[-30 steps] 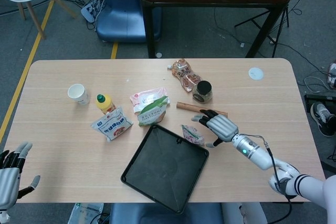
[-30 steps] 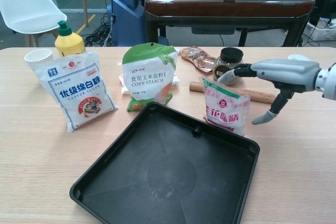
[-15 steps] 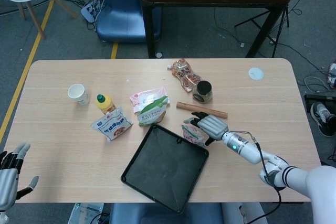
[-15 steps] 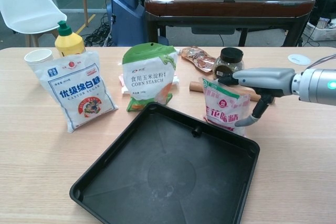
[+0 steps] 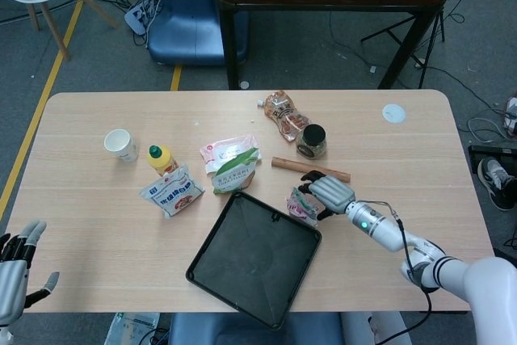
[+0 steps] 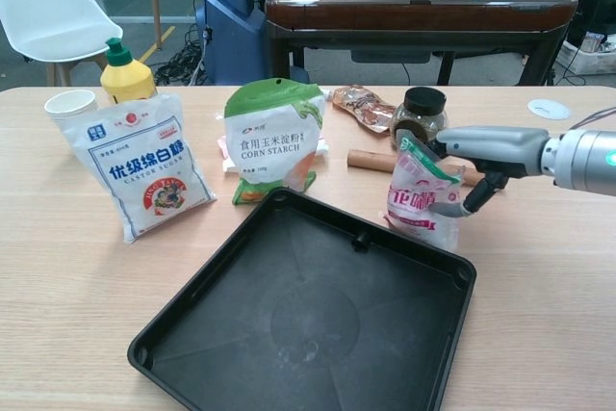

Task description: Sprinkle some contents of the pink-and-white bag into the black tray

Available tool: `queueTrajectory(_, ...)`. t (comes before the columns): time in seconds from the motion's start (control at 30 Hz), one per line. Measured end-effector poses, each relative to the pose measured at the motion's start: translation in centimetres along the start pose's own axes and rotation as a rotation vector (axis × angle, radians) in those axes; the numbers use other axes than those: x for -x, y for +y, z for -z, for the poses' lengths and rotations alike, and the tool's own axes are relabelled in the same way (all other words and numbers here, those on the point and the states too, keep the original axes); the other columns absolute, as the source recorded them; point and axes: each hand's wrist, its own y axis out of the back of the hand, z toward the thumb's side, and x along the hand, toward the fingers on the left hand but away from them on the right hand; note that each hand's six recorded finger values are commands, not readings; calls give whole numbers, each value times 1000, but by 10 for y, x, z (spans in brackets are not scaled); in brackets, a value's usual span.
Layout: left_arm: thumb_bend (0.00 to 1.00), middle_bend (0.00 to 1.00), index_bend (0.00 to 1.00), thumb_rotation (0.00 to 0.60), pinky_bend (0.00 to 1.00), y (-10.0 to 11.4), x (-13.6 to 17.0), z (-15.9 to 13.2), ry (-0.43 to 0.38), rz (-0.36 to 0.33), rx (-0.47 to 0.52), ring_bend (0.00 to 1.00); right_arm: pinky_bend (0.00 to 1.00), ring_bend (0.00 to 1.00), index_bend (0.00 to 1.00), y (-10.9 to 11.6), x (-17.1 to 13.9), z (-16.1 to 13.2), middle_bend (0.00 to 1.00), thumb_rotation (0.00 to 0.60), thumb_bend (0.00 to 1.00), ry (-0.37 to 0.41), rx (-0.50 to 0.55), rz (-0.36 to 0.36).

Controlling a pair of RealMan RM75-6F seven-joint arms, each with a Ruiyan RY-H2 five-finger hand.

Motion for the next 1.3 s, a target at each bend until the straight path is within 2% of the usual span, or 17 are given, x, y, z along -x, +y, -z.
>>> queueTrajectory(0.17, 247, 107, 97, 600, 63, -1, -1, 0, -3, 4, 0, 150, 93, 170, 392, 2, -25, 10, 442, 600, 440, -23, 21, 51)
queueTrajectory(0.3, 248, 107, 97, 600, 63, -4, -4, -2, -13, 13, 4, 150, 93, 174, 392, 0, -56, 19, 442, 600, 441, -68, 46, 91)
queueTrajectory(0.6, 248, 107, 97, 600, 63, -9, -9, -4, -32, 25, 13, 150, 92, 174, 392, -15, -118, 27, 439, 600, 441, -167, 110, 181)
queueTrajectory(1.0, 248, 108, 97, 600, 63, -11, -7, 4, -25, 25, 29, 150, 84, 174, 390, -53, -133, 9, 390, 600, 441, -207, 123, 212)
queueTrajectory(1.1, 248, 108, 97, 600, 63, -11, -6, 7, -19, 24, 30, 150, 67, 152, 344, -59, -136, 7, 339, 600, 441, -210, 119, 211)
queueTrajectory(1.17, 247, 107, 97, 600, 63, -12, -6, 8, -19, 27, 30, 150, 53, 112, 252, -62, -137, 7, 289, 600, 436, -211, 118, 208)
queueTrajectory(1.3, 248, 107, 97, 600, 63, -13, -7, 8, -22, 30, 34, 150, 43, 66, 140, -66, -141, 6, 231, 600, 303, -215, 129, 209)
